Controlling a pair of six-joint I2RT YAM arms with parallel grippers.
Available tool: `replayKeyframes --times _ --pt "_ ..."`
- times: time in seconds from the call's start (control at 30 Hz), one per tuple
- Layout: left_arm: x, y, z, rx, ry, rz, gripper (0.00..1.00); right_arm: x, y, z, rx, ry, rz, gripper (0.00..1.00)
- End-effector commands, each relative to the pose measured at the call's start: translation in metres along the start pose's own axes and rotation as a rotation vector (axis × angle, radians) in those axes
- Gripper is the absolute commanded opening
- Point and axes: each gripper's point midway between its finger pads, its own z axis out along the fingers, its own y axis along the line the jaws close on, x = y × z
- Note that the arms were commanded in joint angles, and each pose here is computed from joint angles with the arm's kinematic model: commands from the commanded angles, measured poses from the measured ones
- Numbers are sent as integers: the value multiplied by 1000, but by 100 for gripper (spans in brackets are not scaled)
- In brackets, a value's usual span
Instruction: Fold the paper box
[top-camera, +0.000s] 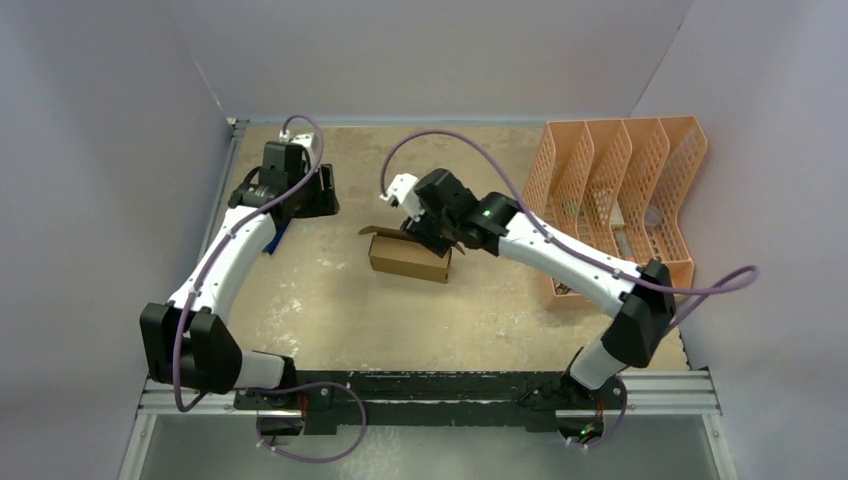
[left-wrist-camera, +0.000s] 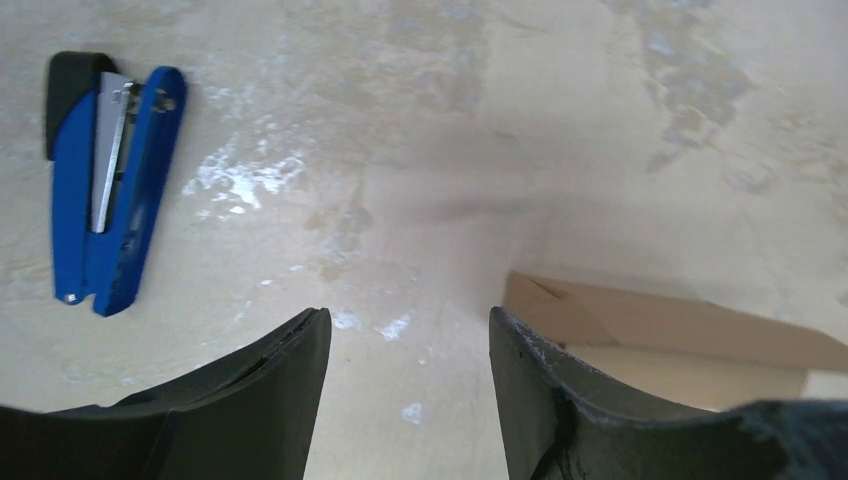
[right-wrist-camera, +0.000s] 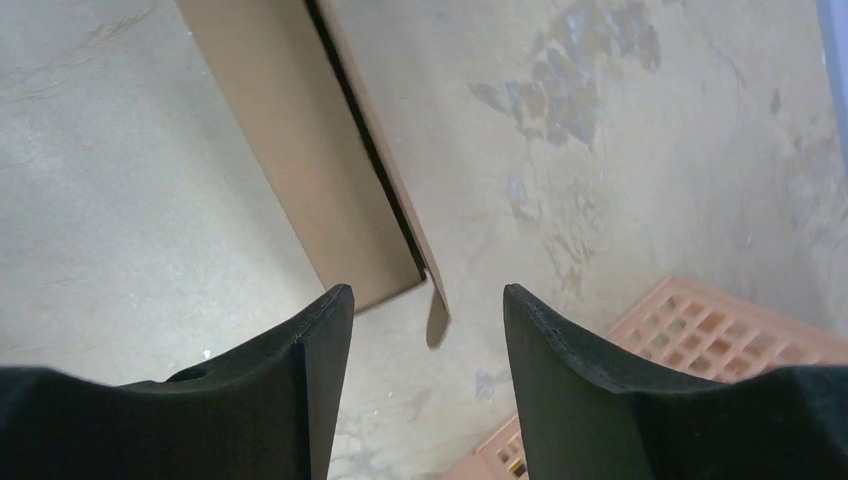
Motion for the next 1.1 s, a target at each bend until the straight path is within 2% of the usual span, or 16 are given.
replayKeyframes --times 0.0,0.17,0.23,0.43,0.6,0.73,0.9,1.07 --pt "7 -35 -25 192 14 100 59 33 -5 -29 19 73 192 59" --pt "18 -51 -34 210 -31 312 60 59 0 -33 6 95 304 53" --pt "18 -54 -37 210 -46 356 60 63 0 -33 2 84 345 50" --pt "14 -67 -28 261 -43 387 59 69 14 -21 -37 61 423 42" --pt "19 -80 -18 332 -10 408 57 69 4 -16 32 2 453 35" --pt "23 -83 -14 357 -17 440 57 65 -1 -11 49 -30 447 34" --pt "23 -79 -10 337 -13 468 57 67 -7 -4 82 -18 427 37" --pt "27 -77 -8 330 -5 479 57 71 -12 4 102 -11 425 36"
